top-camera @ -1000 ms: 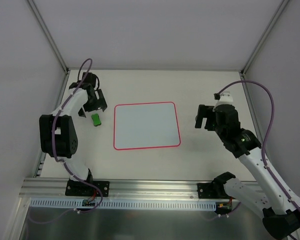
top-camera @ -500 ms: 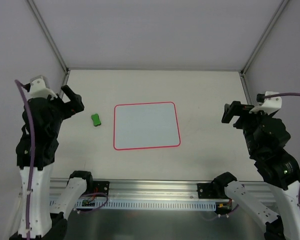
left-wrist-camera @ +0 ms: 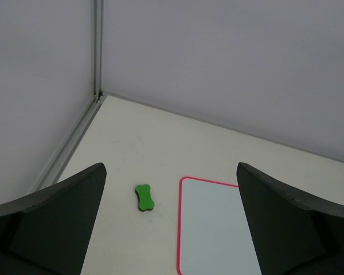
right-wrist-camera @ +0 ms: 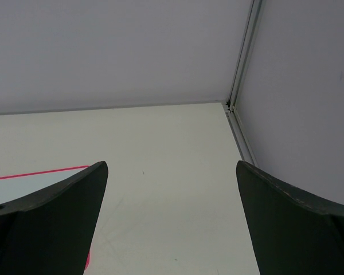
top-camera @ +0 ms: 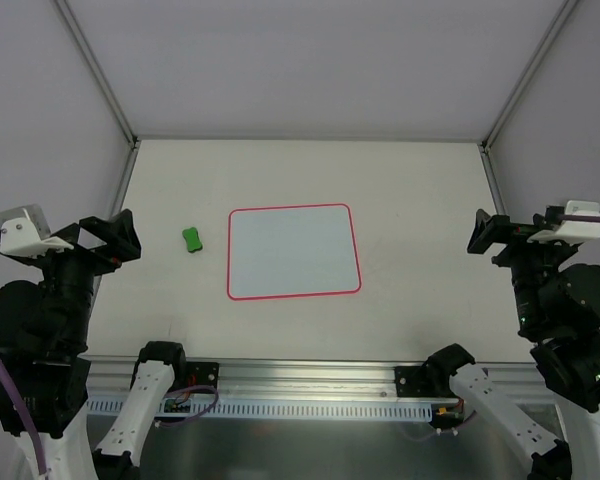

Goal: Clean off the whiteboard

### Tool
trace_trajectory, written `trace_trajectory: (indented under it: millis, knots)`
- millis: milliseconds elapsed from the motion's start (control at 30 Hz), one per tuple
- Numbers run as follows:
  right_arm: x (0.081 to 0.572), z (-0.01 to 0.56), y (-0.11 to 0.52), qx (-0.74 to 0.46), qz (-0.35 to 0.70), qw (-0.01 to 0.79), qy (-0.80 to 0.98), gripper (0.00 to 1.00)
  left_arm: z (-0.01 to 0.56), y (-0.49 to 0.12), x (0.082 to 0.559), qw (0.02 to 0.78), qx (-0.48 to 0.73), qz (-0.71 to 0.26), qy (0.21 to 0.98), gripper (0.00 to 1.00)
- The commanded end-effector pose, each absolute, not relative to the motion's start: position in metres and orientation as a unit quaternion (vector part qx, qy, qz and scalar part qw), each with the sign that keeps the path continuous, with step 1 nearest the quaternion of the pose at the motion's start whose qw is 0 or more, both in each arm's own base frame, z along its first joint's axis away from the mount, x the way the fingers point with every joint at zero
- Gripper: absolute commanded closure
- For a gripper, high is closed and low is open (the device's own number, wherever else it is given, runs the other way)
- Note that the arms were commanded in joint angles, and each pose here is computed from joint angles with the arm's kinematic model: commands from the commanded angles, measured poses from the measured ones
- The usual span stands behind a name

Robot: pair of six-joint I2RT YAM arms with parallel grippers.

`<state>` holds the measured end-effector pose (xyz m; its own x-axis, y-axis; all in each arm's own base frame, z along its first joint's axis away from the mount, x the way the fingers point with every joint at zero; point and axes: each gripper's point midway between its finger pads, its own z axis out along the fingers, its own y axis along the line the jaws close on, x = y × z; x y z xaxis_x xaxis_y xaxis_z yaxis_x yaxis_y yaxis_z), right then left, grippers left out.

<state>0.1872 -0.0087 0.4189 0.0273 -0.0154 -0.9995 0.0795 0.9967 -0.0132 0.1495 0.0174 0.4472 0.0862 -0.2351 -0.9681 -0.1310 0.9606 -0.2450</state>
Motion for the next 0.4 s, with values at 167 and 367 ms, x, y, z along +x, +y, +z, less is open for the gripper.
trace_trajectory:
  millis: [167, 367]
  knots:
    - [0.1799, 0.4283, -0.0117, 0.021, -0.028, 0.744, 0.667, 0.01, 0.4515, 0.0228, 0.1492, 0.726, -0.141, -0.021, 0.673, 0.01]
    - [0.1829, 0.4255, -0.006, 0.011, -0.02, 0.742, 0.67, 0.01, 0.4489, 0.0205, 0.1533, 0.722, -0.146, -0.03, 0.676, 0.01]
